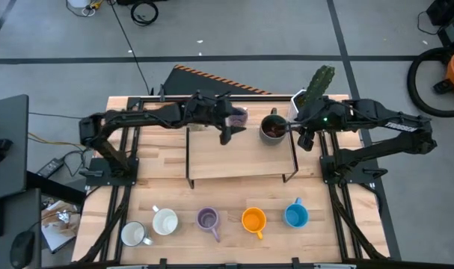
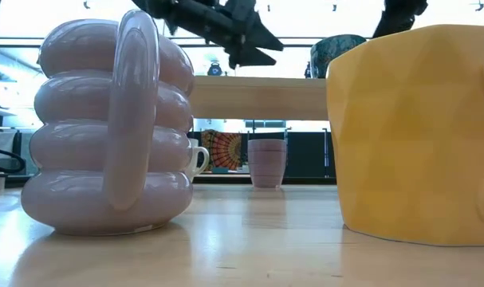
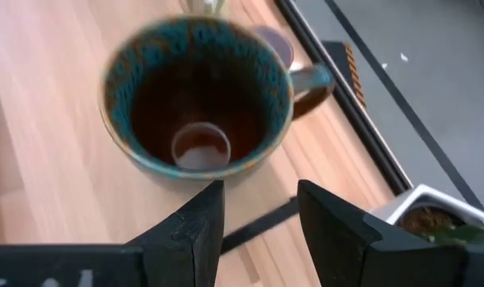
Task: Place coffee mugs
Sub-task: Put the green mug on the shelf
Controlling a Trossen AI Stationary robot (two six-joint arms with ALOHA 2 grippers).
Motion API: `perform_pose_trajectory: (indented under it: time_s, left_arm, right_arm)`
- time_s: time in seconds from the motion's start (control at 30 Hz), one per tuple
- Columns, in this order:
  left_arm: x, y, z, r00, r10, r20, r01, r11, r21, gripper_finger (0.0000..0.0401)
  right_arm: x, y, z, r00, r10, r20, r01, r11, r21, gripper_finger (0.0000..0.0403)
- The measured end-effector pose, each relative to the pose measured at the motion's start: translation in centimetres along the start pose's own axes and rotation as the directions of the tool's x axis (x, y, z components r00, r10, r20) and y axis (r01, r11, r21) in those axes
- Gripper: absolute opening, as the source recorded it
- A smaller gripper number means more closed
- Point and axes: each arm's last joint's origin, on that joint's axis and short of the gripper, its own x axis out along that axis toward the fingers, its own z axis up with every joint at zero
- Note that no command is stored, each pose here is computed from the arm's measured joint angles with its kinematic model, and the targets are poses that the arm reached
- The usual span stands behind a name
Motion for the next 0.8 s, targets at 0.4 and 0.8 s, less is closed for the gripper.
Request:
perform_pose_trajectory:
  time_s: [0.4,0.8]
  left_arm:
    - [-7.1,1.4,-1.7,0.993,0.079,-0.084,-0.08,0.997,-0.009,0.0282]
    - [-12.4,2.6,-3.5,0.978,0.208,-0.008,-0.208,0.975,-0.077,0.0241]
  right_arm:
    - [-1.0,0.5,-0.5,0.995,-0.003,0.1,0.001,1.0,0.014,0.0165]
    - [-0.5,1.7,-0.7,0.984,0.047,0.171,-0.048,0.999,0.0,0.0165]
